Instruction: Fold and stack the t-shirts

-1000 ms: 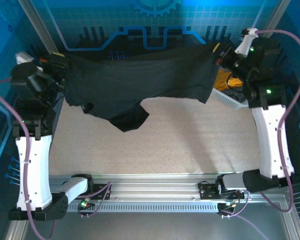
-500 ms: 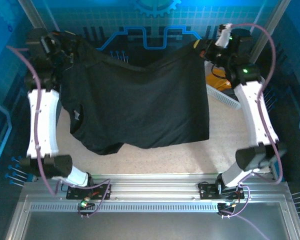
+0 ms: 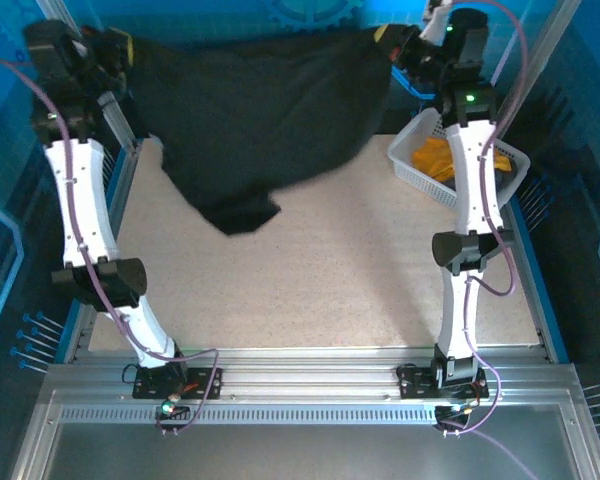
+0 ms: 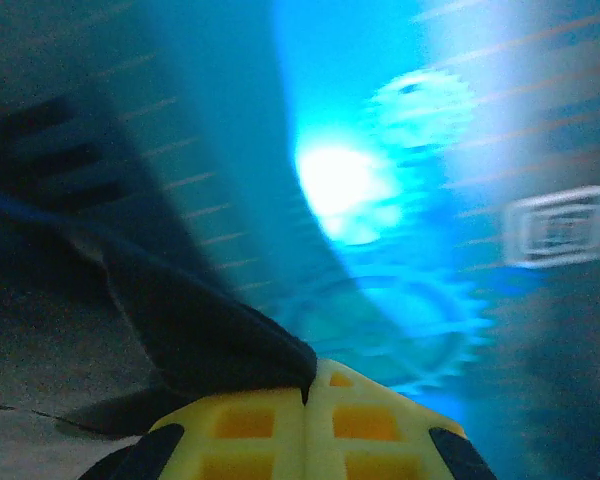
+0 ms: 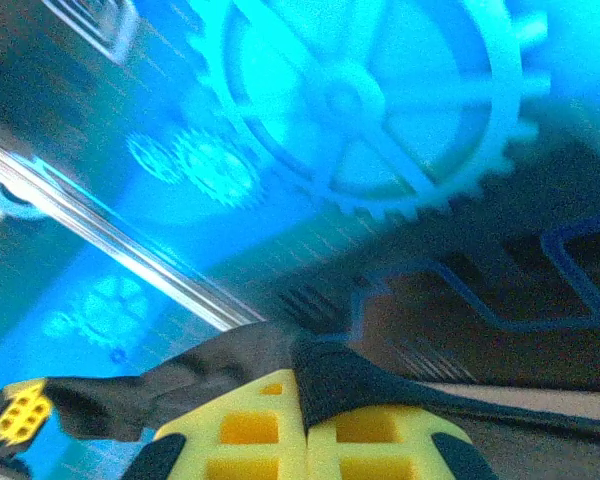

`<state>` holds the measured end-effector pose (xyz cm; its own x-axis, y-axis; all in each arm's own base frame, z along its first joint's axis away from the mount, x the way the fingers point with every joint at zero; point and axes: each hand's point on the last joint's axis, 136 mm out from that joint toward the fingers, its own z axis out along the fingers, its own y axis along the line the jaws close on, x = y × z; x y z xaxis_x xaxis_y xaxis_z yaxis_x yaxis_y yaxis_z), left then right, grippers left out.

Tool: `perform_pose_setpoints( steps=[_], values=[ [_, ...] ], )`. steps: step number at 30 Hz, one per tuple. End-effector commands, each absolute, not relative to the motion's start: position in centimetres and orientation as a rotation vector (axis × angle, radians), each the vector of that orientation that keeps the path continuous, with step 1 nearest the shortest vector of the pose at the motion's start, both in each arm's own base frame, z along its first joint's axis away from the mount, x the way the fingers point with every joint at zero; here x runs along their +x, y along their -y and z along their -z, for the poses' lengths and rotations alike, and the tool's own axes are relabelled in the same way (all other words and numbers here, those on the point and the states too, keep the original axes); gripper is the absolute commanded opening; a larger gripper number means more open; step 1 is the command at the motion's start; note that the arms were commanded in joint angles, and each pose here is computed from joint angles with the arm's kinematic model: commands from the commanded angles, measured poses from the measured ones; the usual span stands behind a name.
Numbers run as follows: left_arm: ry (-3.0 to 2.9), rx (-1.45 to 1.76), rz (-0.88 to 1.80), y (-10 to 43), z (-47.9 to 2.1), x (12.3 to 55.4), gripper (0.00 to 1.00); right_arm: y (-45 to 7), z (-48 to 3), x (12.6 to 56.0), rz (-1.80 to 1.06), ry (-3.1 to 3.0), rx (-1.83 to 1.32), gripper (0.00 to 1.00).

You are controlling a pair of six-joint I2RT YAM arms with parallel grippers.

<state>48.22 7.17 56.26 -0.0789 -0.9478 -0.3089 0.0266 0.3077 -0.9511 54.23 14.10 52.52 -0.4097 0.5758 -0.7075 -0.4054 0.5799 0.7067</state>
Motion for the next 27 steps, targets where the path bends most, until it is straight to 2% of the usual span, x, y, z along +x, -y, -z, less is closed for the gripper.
perform_pose_setpoints(
  steps=[1,4,7,11,13,14,15,16,17,18,21,27],
  values=[
    [-1.268,-0.77,1.067,-4.9,-64.3,40.4,0.0,-11.1,-56.6,51.4,-1.09,-1.599,0.167,0.0],
    [-1.319,-0.847,1.055,-3.8,-62.7,36.8,0.0,-9.7,-56.3,49.7,-1.034,-1.642,0.176,0.0],
    [-1.442,-1.016,1.088,-2.1,-55.1,34.8,0.0,-8.9,-53.0,48.2,-0.962,-1.753,0.202,0.0],
    [-1.622,-1.304,1.126,0.2,-40.2,32.0,0.0,-8.2,-43.0,45.9,-0.892,-1.97,0.326,0.0],
    [-1.694,-1.387,1.125,1.4,-34.9,30.5,0.0,-7.2,-36.4,44.3,-0.828,-2.094,0.443,0.0],
    [-1.735,-1.427,1.121,1.9,-32.3,29.9,0.04,-6.9,-33.0,43.4,-0.805,-2.153,0.494,0.0],
    [-1.78,-1.452,1.111,2.2,-30.0,29.4,0.21,-6.6,-29.9,42.6,-0.779,-2.207,0.534,0.1],
    [-1.826,-1.47,1.088,2.4,-28.1,29.1,0.34,-6.3,-27.1,41.9,-0.743,-2.263,0.574,0.22],
    [-1.884,-1.496,1.044,2.4,-25.9,28.7,0.47,-6.2,-24.2,41.2,-0.71,-2.328,0.608,0.37],
    [-1.941,-1.527,0.997,2.4,-23.8,28.2,0.56,-6.2,-21.7,40.5,-0.677,-2.397,0.632,0.47],
    [-2.061,-1.563,0.948,2.8,-18.9,28.3,0.59,-7.5,-17.7,39.1,-0.585,-2.541,0.602,0.54],
    [-2.161,-1.672,0.873,2.8,-12.8,27.9,0.5,-11.3,-15.2,37.5,-0.456,-2.643,0.421,0.53]
  ],
)
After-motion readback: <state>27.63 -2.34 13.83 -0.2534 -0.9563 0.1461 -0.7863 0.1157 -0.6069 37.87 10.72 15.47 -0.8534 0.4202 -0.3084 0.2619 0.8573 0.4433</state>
